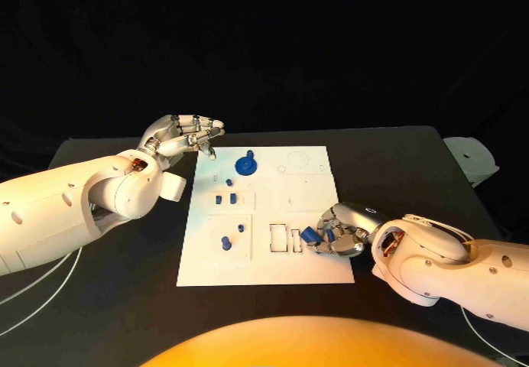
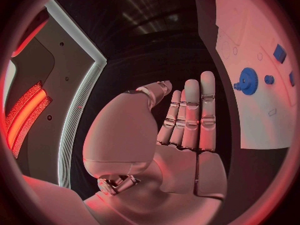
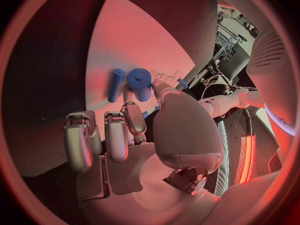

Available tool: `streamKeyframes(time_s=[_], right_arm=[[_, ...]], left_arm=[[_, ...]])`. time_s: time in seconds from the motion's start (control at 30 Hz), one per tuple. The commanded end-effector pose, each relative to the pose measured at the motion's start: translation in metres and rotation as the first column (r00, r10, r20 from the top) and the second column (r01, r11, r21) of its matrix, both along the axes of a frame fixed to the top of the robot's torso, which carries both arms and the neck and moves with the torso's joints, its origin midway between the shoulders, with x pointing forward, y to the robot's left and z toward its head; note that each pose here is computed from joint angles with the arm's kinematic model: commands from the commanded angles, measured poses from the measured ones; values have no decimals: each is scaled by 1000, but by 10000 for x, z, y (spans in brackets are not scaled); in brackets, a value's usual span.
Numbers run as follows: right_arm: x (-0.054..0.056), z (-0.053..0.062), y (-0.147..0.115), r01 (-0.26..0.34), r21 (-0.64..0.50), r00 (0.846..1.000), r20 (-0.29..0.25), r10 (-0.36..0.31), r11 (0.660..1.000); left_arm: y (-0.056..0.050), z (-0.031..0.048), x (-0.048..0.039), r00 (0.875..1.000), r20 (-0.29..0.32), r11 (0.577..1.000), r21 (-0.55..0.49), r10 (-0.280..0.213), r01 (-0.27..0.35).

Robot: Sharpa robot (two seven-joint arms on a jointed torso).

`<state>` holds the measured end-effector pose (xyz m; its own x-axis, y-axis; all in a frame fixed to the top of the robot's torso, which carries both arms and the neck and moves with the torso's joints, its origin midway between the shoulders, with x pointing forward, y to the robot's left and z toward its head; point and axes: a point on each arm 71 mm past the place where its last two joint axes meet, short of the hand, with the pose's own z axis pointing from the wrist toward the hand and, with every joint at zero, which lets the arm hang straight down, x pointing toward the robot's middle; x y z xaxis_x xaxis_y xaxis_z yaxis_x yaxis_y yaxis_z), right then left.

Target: Assemble the parts on the task board

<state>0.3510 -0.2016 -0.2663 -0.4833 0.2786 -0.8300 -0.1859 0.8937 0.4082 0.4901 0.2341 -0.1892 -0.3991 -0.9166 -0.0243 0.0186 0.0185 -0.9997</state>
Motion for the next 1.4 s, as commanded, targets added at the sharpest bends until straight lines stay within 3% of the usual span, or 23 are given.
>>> streamKeyframes(time_s=[0.03, 0.47, 0.87, 1.03, 1.4], right_arm=[[-18, -50, 13, -16, -40, 1000, -4, 16, 999], [-21, -6, 32, 22, 10, 998, 51, -22, 1000], [-50, 244, 69, 81, 159, 992, 87, -96, 984], [-36, 264, 107, 88, 180, 993, 61, -101, 980], [-11, 160, 335, 54, 188, 998, -25, -50, 981]], left_arm=[[-17, 12, -7, 1000, 4, 1000, -11, -12, 12], [-3, 12, -11, 1000, 4, 1000, -10, -9, 9], [-5, 11, -10, 1000, 3, 1000, -10, -9, 9], [-13, 11, -11, 1000, 4, 1000, -11, -11, 11], [-29, 11, -13, 1000, 3, 1000, -12, -15, 15]])
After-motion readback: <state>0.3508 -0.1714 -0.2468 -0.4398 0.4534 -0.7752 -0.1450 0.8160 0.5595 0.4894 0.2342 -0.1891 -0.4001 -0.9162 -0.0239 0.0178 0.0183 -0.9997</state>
